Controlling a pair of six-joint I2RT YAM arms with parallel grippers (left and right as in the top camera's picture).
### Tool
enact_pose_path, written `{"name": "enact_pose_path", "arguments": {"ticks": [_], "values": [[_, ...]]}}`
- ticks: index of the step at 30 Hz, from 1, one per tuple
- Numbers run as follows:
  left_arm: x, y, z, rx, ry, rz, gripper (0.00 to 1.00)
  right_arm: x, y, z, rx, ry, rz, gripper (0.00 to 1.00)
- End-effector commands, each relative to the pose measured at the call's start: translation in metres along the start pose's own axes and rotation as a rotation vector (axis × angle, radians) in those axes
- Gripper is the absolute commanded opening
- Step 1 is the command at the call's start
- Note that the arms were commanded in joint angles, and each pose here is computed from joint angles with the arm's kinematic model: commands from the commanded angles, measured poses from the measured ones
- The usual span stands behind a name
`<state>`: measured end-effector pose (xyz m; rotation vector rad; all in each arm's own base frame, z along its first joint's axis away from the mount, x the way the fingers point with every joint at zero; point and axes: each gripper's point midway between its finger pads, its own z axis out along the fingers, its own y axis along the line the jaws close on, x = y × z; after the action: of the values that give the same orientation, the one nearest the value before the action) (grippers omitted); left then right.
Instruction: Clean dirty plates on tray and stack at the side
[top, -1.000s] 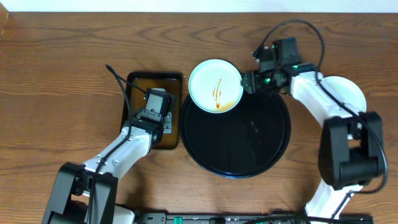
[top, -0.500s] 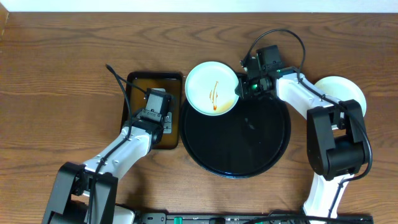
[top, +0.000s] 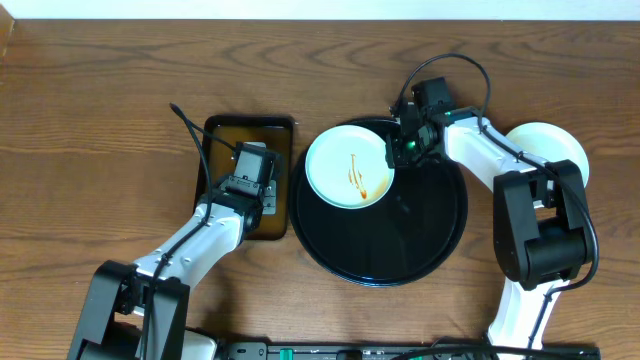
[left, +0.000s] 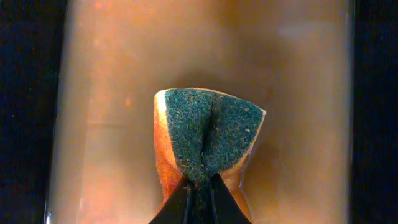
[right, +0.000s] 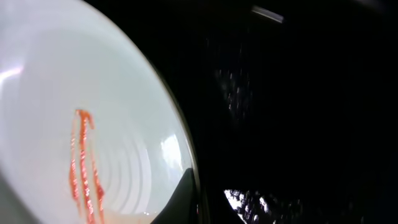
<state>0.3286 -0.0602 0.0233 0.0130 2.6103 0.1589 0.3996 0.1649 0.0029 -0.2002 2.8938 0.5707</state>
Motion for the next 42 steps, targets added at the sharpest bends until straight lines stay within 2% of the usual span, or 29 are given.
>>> {"name": "enact_pose_path", "arguments": {"ticks": [1, 8, 11, 17, 22, 23, 24, 25, 27, 30, 34, 35, 37, 38, 40, 42], "values": [[0.000, 0.003, 0.000, -0.013, -0.002, 0.017, 0.08, 0.016, -0.014, 0.003, 0.070, 0.059, 0.027, 0.01], [-0.003, 0.003, 0.000, -0.011, -0.012, 0.015, 0.08, 0.049, -0.040, -0.017, 0.239, 0.175, 0.060, 0.01], [-0.011, 0.001, -0.001, -0.004, -0.045, 0.006, 0.08, 0.050, -0.045, -0.034, 0.300, 0.167, 0.065, 0.01], [-0.026, -0.002, -0.001, 0.009, -0.105, -0.013, 0.08, 0.062, -0.043, -0.056, 0.323, 0.195, 0.073, 0.01], [-0.020, 0.000, 0.012, -0.002, -0.078, -0.013, 0.09, 0.071, -0.045, -0.055, 0.330, 0.232, 0.081, 0.01], [-0.018, 0.000, 0.016, -0.005, -0.070, -0.014, 0.16, 0.071, -0.045, -0.055, 0.329, 0.231, 0.081, 0.01], [-0.015, 0.002, 0.020, -0.010, -0.061, -0.017, 0.30, 0.070, -0.044, -0.055, 0.328, 0.229, 0.079, 0.01], [-0.013, 0.003, 0.024, -0.014, -0.052, -0.018, 0.40, 0.070, -0.044, -0.054, 0.328, 0.226, 0.079, 0.01], [-0.010, 0.004, 0.029, -0.019, -0.040, -0.019, 0.54, 0.069, -0.044, -0.054, 0.327, 0.223, 0.078, 0.01], [-0.012, 0.004, 0.035, -0.020, -0.050, -0.026, 0.64, 0.069, -0.044, -0.054, 0.327, 0.222, 0.078, 0.01], [-0.028, 0.003, 0.034, -0.010, -0.112, -0.048, 0.66, 0.069, -0.044, -0.054, 0.327, 0.222, 0.078, 0.01], [-0.032, 0.003, 0.034, -0.006, -0.129, -0.053, 0.63, 0.069, -0.044, -0.054, 0.327, 0.222, 0.078, 0.01], [-0.037, 0.002, 0.033, -0.002, -0.149, -0.059, 0.45, 0.069, -0.044, -0.054, 0.327, 0.222, 0.078, 0.01], [-0.038, 0.002, 0.033, -0.001, -0.155, -0.060, 0.30, 0.069, -0.044, -0.054, 0.327, 0.222, 0.078, 0.01], [-0.038, 0.002, 0.033, -0.001, -0.155, -0.060, 0.08, 0.069, -0.044, -0.054, 0.327, 0.222, 0.078, 0.01], [-0.039, 0.001, 0.033, 0.000, -0.155, -0.060, 0.07, 0.069, -0.044, -0.054, 0.327, 0.224, 0.078, 0.01]]}}
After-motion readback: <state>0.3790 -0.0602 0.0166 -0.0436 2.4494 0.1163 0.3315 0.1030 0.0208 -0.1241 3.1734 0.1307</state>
